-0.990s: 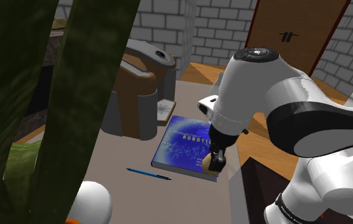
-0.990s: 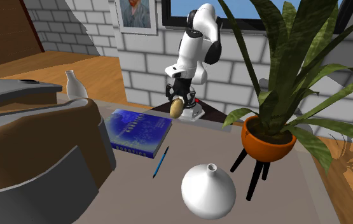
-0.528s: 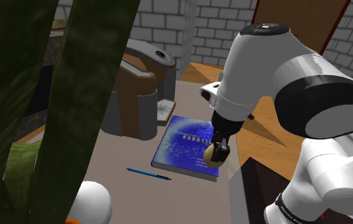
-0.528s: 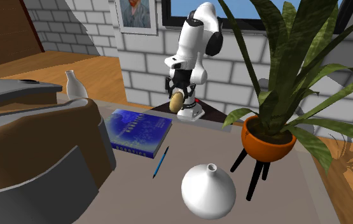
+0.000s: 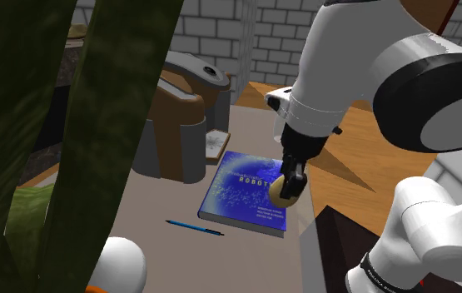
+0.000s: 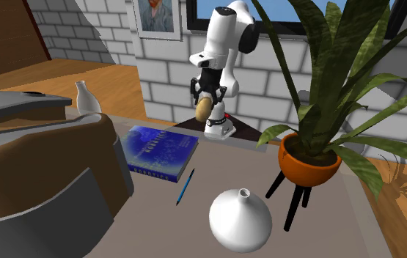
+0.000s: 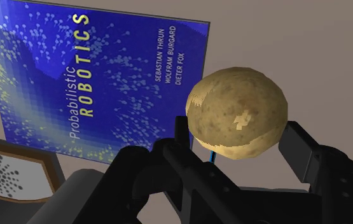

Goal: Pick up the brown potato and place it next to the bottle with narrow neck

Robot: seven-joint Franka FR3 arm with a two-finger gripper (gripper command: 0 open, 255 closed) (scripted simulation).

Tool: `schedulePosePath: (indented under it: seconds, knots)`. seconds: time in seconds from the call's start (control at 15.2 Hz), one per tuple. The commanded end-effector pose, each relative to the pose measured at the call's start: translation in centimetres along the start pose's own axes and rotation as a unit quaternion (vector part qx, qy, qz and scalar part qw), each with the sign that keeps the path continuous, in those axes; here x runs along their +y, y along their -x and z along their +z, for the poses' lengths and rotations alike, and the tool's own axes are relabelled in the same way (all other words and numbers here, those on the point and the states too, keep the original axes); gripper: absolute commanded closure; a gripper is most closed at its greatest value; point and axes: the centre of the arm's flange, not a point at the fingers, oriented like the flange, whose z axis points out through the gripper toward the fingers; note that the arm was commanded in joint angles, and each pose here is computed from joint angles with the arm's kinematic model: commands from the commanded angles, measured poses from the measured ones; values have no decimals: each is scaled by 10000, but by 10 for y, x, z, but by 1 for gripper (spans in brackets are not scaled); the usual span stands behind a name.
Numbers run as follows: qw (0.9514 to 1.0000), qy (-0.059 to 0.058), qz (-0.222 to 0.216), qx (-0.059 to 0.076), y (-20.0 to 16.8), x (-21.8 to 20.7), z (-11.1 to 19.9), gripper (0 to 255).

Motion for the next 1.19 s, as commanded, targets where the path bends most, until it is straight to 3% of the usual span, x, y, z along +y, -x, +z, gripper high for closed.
schedulePosePath:
  seconds: [0.0,1.12]
  knots:
    - [10000,0,0,-2,-1,2,-10,255]
    - [10000,0,0,-2,-4,19,-98,255]
